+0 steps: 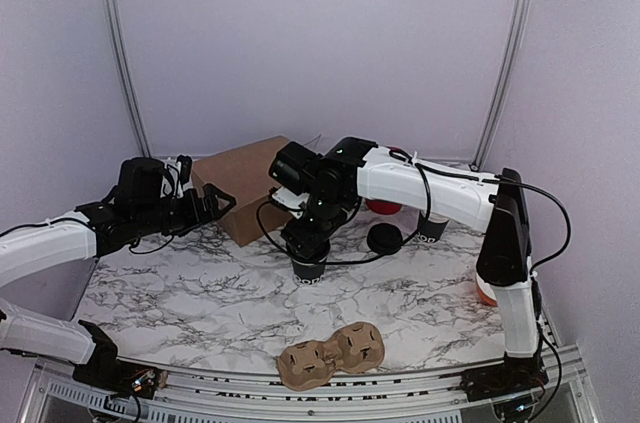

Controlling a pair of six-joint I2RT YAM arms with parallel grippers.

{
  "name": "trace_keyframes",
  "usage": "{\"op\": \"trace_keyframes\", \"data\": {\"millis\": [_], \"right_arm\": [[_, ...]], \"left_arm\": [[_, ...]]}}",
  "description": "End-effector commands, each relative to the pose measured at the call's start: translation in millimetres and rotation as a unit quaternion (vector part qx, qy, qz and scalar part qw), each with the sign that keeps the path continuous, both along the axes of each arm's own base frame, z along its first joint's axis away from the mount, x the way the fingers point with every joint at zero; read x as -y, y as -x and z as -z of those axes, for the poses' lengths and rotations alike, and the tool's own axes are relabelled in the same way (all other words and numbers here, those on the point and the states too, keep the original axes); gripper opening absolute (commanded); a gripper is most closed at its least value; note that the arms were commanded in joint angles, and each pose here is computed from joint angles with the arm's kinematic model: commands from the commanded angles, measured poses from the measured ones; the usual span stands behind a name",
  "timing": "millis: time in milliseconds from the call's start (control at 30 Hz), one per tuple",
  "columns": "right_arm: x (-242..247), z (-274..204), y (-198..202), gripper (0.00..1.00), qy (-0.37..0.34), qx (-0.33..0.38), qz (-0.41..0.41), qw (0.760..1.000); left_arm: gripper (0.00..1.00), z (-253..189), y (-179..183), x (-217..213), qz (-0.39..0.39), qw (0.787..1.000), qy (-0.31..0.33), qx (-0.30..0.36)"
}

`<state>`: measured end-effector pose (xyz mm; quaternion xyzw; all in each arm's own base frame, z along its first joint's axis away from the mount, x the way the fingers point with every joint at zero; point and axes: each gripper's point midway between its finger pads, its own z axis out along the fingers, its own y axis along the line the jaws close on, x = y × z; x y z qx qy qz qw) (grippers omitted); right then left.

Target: Pack the takeout coffee

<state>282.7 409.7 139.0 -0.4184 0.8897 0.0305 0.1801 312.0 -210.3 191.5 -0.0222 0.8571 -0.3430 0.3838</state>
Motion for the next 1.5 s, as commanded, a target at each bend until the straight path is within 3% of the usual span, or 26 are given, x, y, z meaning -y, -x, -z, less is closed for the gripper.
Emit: {"op": "trace_keyframes", "data": {"millis": [0,833,1467], "right_arm": [[2.6,5.0,-2.7,0.75,0.006,-0.005,0.015,1.0],[0.9,-26.3,-7.0,0.94,-0.031,0.025,0.031,0.999],[14.0,-48.1,-20.0,0.94,-0.09,0.045,0.058,0.993]], "left_arm": [[0.99,5.2,0.5,4.9,0.01,1.0,0.005,-0.005],[0.98,10.6,3.0,40.7,0.065,0.998,0.005,-0.024],[0.95,15.9,7.8,75.4,0.092,0.995,0.0,-0.04]]}}
